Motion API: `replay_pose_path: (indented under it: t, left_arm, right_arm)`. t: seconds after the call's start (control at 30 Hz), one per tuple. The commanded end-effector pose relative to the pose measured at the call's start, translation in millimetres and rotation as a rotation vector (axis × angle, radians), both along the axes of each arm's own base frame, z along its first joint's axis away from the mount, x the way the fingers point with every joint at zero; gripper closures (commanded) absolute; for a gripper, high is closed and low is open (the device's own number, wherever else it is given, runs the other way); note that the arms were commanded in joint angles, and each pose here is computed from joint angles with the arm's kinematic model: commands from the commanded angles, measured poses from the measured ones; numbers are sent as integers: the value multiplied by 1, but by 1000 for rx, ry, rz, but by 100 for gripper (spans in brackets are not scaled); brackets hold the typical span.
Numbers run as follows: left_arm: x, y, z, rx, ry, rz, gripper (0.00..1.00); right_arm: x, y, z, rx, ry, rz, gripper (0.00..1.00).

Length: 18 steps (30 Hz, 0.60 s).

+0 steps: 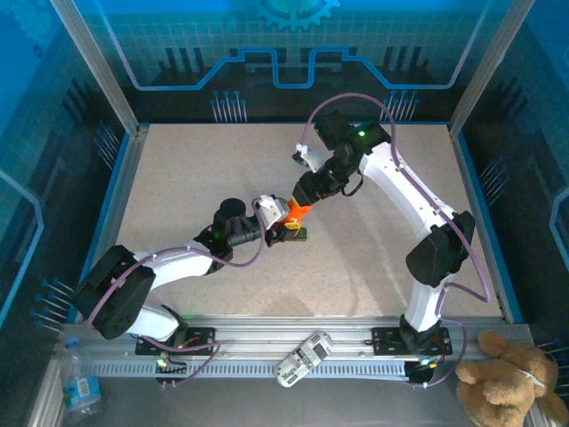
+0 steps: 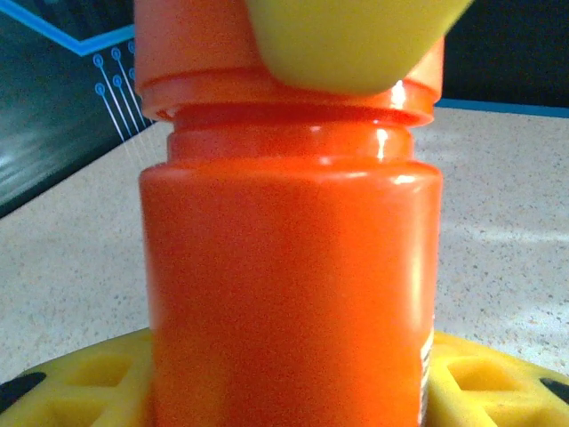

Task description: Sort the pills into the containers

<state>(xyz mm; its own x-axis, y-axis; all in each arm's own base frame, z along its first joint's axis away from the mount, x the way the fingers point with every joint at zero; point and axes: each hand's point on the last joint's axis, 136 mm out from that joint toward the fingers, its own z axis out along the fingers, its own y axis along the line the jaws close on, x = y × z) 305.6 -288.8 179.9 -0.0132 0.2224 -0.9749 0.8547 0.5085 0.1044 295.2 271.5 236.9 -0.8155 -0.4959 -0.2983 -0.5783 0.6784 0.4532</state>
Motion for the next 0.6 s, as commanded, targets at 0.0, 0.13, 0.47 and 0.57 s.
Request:
replay_pose_path:
  t: [0.0, 0.13, 0.47, 0.57]
  left_arm:
    - [0, -12, 67, -151, -166, -29, 100]
    - [2, -12, 69, -165, -164, -22, 100]
    - [2, -13, 69, -168, -155, -26, 100]
    - [3, -13, 67, -164, -148, -22, 100]
  right_arm:
    - [-5, 15, -20, -4, 58, -41, 52]
    - [-4, 16, -22, 21, 72, -106, 52]
    - [2, 16, -11, 58, 43, -152, 49]
    - [6, 16, -6, 74, 35, -162, 46]
